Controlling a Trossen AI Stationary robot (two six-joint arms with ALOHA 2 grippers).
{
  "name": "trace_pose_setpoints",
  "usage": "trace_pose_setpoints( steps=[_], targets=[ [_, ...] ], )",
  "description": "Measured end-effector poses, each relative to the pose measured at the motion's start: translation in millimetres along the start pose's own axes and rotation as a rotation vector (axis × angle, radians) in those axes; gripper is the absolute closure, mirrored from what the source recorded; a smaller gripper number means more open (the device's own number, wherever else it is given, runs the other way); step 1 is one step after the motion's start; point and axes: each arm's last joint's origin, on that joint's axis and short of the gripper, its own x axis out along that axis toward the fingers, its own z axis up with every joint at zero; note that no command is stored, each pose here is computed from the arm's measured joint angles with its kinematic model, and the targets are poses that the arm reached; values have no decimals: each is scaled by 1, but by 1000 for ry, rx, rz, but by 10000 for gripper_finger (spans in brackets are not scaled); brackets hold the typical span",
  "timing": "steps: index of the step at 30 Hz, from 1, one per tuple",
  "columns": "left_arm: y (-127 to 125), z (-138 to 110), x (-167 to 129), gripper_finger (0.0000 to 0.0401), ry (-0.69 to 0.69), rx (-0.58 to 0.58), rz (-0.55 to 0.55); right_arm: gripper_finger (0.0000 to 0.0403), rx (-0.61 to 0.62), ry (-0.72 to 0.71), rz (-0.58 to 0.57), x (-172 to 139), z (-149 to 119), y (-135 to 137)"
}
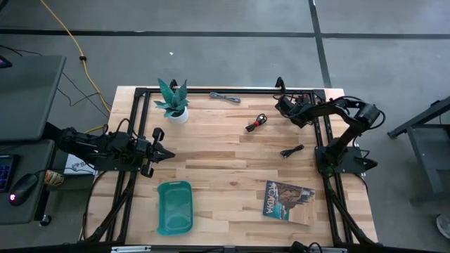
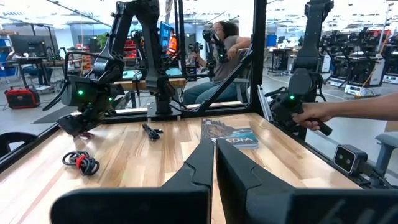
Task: Pick and place USB-C Cables
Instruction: Put the pink USB cable into the green bin
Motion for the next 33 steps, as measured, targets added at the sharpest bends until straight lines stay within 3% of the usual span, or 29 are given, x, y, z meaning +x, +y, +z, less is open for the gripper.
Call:
trace_pose_setpoints(
  steps=[25, 33],
  targets=[
    [0, 0, 0, 400, 0, 0, 0, 199, -17, 0, -9, 0, 0, -1],
    [0, 0, 0, 400, 1, 0, 0, 262, -7, 3, -30, 0, -1, -4]
  ],
)
